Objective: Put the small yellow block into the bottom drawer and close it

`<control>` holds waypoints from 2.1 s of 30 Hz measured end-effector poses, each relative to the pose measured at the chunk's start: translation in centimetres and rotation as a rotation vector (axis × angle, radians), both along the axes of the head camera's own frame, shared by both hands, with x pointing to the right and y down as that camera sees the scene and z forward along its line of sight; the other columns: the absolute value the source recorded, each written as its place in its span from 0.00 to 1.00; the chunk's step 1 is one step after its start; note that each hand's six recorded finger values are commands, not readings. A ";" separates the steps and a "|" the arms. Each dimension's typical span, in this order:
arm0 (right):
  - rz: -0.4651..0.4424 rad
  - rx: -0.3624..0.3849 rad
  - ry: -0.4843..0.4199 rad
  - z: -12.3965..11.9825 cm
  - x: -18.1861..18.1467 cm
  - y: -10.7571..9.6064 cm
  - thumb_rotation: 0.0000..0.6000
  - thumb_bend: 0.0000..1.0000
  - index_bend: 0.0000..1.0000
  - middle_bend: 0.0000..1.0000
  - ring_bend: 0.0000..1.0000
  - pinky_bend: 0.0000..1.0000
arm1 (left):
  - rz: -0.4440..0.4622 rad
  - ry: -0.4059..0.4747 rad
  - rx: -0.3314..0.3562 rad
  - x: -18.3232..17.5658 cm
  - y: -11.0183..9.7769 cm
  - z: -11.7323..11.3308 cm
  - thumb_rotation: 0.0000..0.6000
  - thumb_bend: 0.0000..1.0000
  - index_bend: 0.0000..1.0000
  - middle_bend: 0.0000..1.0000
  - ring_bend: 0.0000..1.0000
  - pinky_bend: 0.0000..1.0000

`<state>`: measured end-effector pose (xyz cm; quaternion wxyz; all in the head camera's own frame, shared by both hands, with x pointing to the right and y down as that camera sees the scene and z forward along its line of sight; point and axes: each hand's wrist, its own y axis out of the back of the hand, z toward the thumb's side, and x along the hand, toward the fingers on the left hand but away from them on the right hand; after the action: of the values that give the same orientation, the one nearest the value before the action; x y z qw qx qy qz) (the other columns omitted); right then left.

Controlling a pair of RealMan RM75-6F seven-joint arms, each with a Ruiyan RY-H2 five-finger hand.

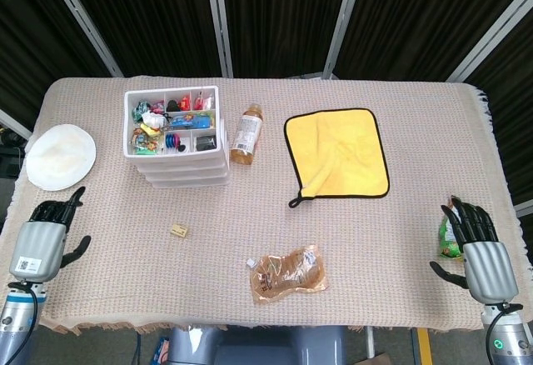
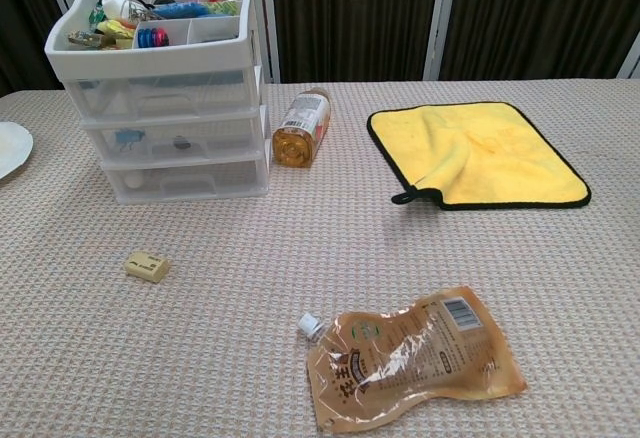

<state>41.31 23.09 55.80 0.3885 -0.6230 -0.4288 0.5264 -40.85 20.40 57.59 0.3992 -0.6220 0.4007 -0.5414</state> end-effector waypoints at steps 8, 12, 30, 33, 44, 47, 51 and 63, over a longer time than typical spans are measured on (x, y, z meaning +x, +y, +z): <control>0.000 0.000 -0.001 0.0 0.0 0.0 1.00 0.05 0.08 0.00 0.00 0.00 | -0.121 0.213 -0.179 2.8 -0.1 1.8 1.00 0.76 0.00 0.93 0.86 0.60; 0.000 0.000 -0.001 -0.1 0.0 0.0 1.00 0.05 0.08 0.00 0.00 0.00 | -0.179 0.306 -0.285 4.2 0.1 3.1 1.00 0.89 0.00 0.94 0.87 0.62; 0.001 -0.001 -0.004 -0.1 0.2 0.0 1.00 0.05 0.08 0.00 0.00 0.00 | -0.528 0.767 -0.686 11.8 -1.4 8.3 1.00 1.00 0.00 0.96 0.89 0.63; 0.002 -0.001 -0.004 -0.1 0.2 0.0 1.00 0.05 0.08 0.00 0.00 0.00 | -0.565 0.821 -0.721 13.2 -2.1 8.7 1.00 1.00 0.00 0.96 0.89 0.63; 0.006 -0.002 -0.005 -0.1 0.3 -0.1 1.00 0.05 0.08 0.00 0.00 0.00 | -0.671 0.894 -0.788 15.6 -3.5 10.2 1.00 1.00 0.00 0.96 0.89 0.63; 0.008 -0.003 -0.006 -0.1 0.3 -0.1 1.00 0.05 0.08 0.00 0.00 0.00 | -0.711 0.907 -0.799 15.8 -3.7 10.7 1.00 1.00 0.00 0.96 0.89 0.63; 0.008 -0.002 -0.007 -0.1 0.3 -0.1 1.00 0.05 0.08 0.00 0.00 0.00 | -0.760 0.916 -0.804 15.9 -4.1 11.4 1.00 1.00 0.00 0.96 0.89 0.63; 0.014 -0.005 -0.012 -0.1 0.4 -0.1 1.00 0.05 0.08 0.00 0.00 0.00 | -0.859 0.938 -0.792 16.0 -5.3 13.4 1.00 1.00 0.00 0.96 0.89 0.63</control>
<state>41.68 23.03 55.72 0.3809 -0.6241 -0.4341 0.5263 -24.88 15.05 70.99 -0.3140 -0.6735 0.5116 -0.4314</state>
